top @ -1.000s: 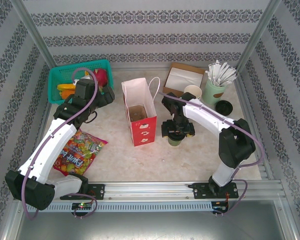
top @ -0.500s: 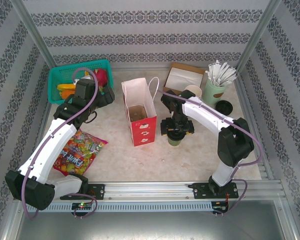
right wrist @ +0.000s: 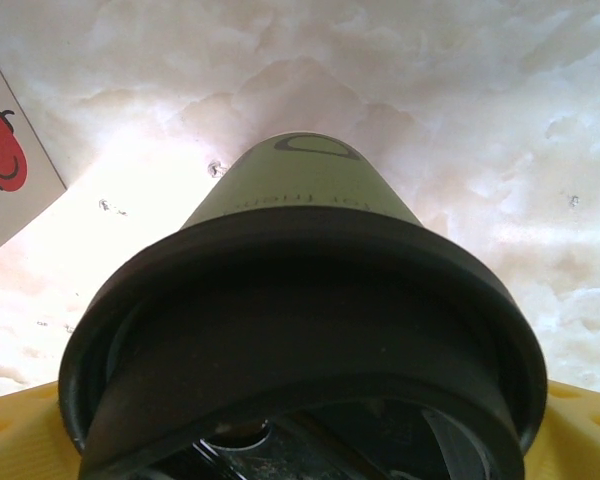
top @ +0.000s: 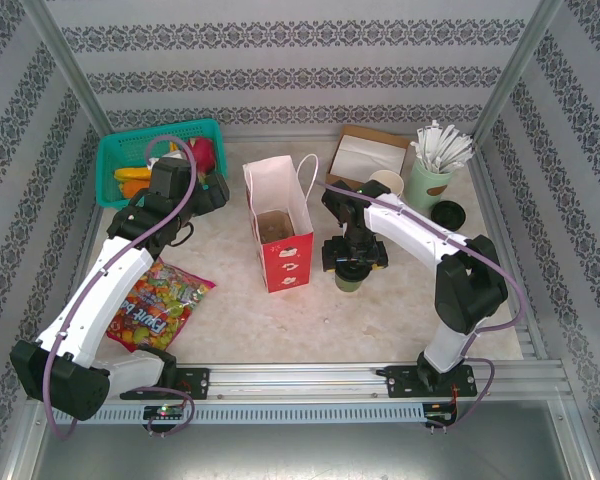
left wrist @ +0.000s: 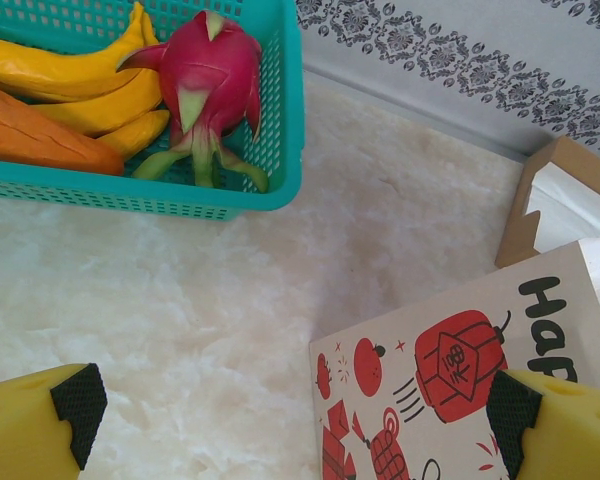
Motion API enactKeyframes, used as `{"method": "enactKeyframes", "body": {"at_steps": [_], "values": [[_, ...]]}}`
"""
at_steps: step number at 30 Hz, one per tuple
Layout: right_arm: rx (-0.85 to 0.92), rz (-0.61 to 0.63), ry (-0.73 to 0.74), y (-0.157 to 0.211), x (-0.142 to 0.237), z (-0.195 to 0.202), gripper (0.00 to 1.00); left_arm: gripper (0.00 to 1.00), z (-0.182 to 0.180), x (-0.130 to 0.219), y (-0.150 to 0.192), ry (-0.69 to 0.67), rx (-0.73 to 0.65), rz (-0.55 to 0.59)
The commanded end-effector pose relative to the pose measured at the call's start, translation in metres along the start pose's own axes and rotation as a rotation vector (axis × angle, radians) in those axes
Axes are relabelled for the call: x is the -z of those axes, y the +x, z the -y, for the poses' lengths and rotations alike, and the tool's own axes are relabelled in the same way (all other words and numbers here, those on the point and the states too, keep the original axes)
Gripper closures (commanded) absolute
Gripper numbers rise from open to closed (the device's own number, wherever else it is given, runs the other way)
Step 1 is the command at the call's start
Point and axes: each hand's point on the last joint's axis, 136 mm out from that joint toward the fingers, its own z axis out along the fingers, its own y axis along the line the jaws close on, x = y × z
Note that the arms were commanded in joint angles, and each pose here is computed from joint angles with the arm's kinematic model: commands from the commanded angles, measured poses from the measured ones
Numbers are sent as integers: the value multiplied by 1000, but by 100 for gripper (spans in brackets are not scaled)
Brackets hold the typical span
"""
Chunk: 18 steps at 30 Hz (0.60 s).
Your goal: Pack the takeout coffee
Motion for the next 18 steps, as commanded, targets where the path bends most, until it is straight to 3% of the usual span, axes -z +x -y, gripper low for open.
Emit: {"method": "enactKeyframes", "body": {"at_steps": [1, 13, 18], "values": [[-5, -26, 56, 4, -8, 15, 5, 0, -6, 1, -3, -22, -14, 14], [44, 27, 47, 7, 10, 23, 24, 0, 23, 22, -29, 141, -139, 26], [92, 19, 3, 19, 18, 21, 25, 1, 22, 11, -53, 88, -222, 88]]}}
